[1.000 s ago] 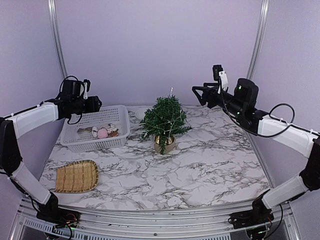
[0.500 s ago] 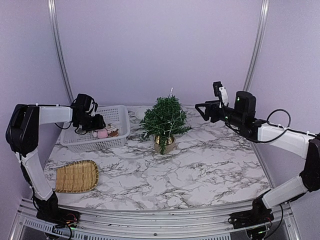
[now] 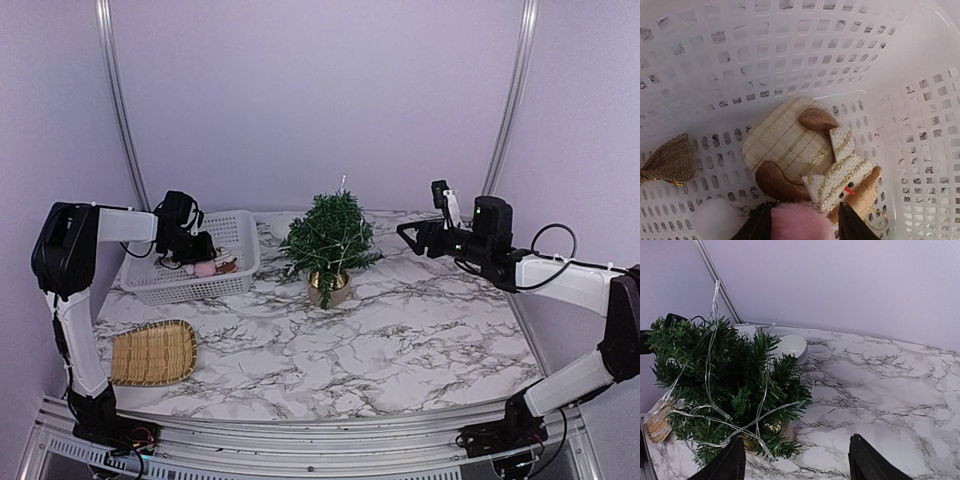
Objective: Decorate the small christmas tree
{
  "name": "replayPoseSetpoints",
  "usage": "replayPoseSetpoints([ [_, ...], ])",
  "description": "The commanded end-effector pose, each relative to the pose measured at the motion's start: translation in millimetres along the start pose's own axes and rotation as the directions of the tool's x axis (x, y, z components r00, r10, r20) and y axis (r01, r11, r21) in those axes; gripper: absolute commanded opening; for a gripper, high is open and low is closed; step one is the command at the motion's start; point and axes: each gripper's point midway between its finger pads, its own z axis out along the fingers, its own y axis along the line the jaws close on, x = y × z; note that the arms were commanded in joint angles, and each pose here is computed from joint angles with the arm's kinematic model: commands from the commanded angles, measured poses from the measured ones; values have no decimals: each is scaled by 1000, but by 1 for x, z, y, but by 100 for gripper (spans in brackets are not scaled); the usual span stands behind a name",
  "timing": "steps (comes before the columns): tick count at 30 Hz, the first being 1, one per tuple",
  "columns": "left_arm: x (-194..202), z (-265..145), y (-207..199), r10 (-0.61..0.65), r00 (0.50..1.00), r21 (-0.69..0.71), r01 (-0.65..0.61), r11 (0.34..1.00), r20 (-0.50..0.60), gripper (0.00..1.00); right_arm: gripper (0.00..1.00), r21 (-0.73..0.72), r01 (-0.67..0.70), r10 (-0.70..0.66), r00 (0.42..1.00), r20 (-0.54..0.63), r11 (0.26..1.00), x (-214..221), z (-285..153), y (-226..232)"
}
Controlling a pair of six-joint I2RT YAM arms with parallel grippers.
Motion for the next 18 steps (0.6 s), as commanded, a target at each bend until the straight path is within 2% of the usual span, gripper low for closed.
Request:
replayPoseSetpoints([
  [1,12,-3,7,9,999,-30,-10,1000,-37,49,68,-13,7,-6,999,39,1000,-17,-2,3],
  [5,28,-3,13,6,998,-49,-9,999,-68,55,68,-23,1,0,999,41,1000,-17,0,4],
  [12,32,7,16,10,996,-62,-16,998,-90,55,68,-27,1,1,999,52,1000,-21,-2,6],
  [14,30,5,16,12,996,-63,-17,998,-85,52,68,-27,1,0,999,55,1000,-22,-2,6],
  [18,16,-13,10,22,999,-53,-24,998,-37,39,68,-28,6,-4,998,60,1000,-24,-4,8],
])
